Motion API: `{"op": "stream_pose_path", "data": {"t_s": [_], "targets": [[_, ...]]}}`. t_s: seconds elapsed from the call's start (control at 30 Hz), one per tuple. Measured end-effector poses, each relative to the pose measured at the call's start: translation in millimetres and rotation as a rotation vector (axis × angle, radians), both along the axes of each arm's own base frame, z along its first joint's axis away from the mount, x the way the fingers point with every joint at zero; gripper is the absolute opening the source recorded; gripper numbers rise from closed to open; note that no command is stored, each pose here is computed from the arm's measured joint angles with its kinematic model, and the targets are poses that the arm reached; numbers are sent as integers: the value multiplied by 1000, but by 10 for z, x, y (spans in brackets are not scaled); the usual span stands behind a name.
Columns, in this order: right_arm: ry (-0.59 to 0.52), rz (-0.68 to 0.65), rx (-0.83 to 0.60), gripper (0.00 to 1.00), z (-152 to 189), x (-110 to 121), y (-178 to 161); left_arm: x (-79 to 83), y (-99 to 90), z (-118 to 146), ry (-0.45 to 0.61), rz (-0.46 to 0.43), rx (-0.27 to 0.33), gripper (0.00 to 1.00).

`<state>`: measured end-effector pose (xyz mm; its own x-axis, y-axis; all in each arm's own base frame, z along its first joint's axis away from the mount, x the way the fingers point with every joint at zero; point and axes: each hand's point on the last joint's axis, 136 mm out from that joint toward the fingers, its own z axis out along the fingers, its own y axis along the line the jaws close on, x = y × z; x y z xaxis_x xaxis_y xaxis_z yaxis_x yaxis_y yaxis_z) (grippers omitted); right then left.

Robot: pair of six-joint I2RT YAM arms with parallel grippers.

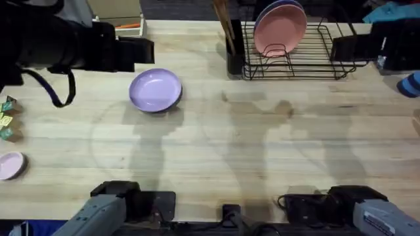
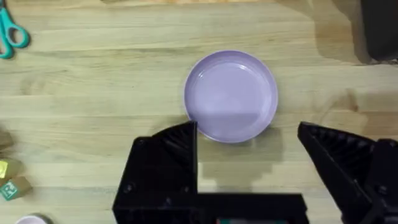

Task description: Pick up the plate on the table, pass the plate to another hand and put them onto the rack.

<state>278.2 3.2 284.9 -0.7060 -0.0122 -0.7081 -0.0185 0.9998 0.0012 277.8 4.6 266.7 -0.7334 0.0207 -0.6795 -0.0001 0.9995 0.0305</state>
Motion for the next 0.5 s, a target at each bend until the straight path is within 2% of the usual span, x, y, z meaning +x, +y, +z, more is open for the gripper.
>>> {"op": "stream_pose_path", "data": {"t_s": [0.13, 0.33, 0.5], "targets": [[3, 0, 0, 992, -7, 5, 0, 10, 108, -26, 11, 46, 0, 992], [40, 0, 0, 992, -103, 63, 0, 69, 478, -224, 86, 190, -12, 992], [63, 0, 0, 992, -166, 102, 1, 122, 729, -421, 154, 271, -18, 993]]}}
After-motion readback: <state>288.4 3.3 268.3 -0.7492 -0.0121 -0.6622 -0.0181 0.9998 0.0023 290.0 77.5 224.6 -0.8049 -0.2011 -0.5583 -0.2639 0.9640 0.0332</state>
